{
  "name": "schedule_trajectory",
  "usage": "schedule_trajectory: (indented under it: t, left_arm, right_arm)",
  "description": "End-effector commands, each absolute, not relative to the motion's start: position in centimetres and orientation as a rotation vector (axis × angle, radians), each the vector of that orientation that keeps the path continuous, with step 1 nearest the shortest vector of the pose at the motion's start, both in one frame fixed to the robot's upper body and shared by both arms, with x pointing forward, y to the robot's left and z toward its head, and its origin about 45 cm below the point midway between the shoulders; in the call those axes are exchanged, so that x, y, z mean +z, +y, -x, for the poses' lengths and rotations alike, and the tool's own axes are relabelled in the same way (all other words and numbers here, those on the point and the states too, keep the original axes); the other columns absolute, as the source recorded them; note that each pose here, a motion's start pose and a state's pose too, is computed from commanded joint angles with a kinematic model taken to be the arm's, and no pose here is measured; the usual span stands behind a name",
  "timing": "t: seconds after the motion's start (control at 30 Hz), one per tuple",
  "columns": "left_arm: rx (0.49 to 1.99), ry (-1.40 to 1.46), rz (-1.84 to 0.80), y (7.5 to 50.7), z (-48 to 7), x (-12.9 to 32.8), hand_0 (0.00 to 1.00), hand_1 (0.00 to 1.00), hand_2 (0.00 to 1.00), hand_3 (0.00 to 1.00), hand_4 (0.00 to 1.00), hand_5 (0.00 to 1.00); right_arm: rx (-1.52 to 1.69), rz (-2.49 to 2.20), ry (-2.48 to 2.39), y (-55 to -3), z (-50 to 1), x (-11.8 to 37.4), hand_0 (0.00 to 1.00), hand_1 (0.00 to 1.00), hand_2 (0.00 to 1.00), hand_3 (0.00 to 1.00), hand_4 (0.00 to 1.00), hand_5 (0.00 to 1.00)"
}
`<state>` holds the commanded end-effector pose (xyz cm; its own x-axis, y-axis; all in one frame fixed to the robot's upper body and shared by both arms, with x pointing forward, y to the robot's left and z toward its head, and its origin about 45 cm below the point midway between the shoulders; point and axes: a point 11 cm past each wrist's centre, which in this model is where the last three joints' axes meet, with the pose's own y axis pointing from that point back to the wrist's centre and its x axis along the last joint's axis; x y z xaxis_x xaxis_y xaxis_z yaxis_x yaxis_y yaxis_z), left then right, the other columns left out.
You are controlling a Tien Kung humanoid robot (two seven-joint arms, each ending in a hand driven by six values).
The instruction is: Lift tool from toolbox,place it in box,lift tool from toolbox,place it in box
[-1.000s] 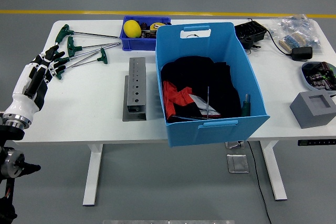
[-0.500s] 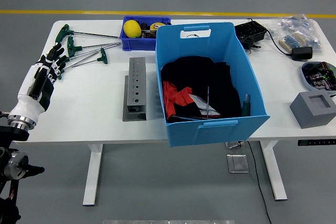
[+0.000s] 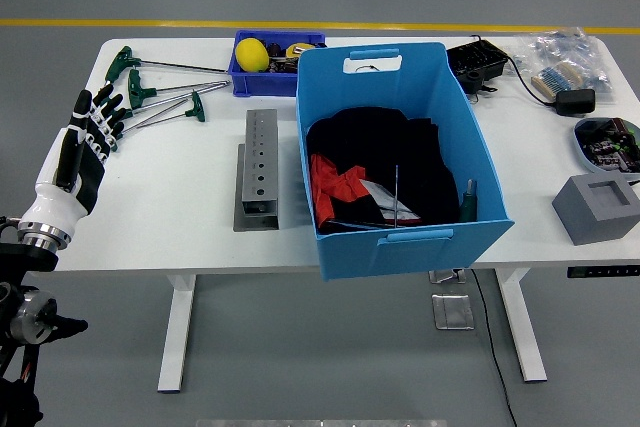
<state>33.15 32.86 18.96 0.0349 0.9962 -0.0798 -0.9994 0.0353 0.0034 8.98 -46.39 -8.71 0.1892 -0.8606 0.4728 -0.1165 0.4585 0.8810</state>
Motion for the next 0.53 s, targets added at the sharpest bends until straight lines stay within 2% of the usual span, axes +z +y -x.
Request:
schedule_trajectory:
  t: [0.53]
  left_arm:
    - [1.517, 0.057, 0.023, 32.96, -32.72, 18.57, 0.998, 0.998, 0.998, 0.991, 0.998, 0.981]
  right_arm:
    - [-0.668, -0.981, -1.312, -46.51, -9.33, -8.58, 0.631, 0.624, 0.692, 0.553, 0.809, 0.630]
